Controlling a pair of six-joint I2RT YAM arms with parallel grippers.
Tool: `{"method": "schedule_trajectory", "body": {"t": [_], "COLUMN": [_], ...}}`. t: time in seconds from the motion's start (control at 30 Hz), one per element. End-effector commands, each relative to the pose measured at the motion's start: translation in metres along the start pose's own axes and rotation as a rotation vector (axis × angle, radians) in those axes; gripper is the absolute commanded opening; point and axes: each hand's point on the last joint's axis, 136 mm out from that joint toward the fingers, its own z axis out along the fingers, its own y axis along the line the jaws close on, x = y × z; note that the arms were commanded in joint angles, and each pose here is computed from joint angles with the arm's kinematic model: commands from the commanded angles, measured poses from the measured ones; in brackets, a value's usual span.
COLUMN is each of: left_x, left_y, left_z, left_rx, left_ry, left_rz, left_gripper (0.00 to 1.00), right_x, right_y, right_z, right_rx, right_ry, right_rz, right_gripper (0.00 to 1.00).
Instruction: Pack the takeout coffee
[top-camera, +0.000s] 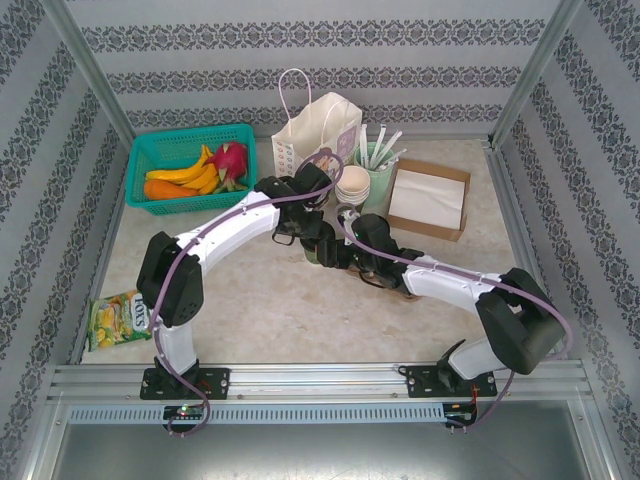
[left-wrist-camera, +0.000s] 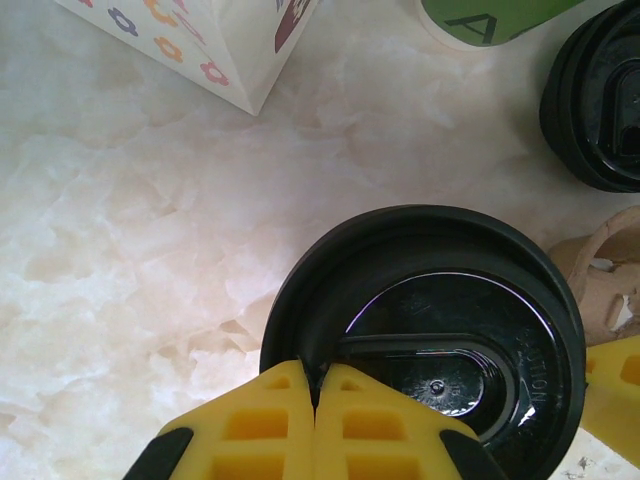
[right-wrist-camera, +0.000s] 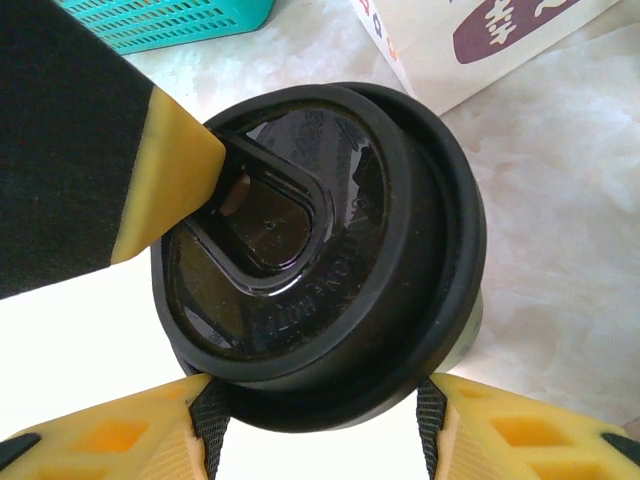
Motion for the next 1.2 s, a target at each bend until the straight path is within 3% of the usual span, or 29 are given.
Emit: {"method": "schedule_trajectory", "body": {"t": [0.0,0.1,0.23,0.5,0.73,0.9,1.17], "left_x": [0.103,0.104,0.076,0.021,0.016,0.013,0.014], "left_y": [0.011,0.011,0.016,0.006,0.0,-0.003,-0.005], "left_z": [0.057,0.058,0.044,0.008,0.006,0.004,0.005], "left_rx": [-0.06,-0.06,-0.096,-0.088,-0.067,-0.05,-0.038], "left_ry": [0.395,0.394,0.308,0.135,0.121,0.114,0.119], "left_rz": [0.031,0.033,0.048,0.052,0.055,0.059,0.062], "left_gripper": [0.0,0.0,0.0,0.0,0.0,0.0,0.0], "right_x": [0.084,0.081,0.061,-0.018,-0.034,-0.046,-0.053], "right_y": [-0.07,-0.068,-0.047,-0.009,-0.007,-0.013,-0.015], "right_z": [0.006,0.007,0.006,-0.019,-0.026,-0.022,-0.014], "right_rx": [0.279,0.274,0.2,-0.028,-0.073,-0.109,-0.086], "right_ry": [0.249,0.24,0.212,0.029,0.009,0.014,0.059], "right_rz": [0.027,0.033,0.025,0.152,0.232,0.405,0.475], "right_gripper": [0.55,0.55,0.57,0.63,0.64,0.58,0.55]}}
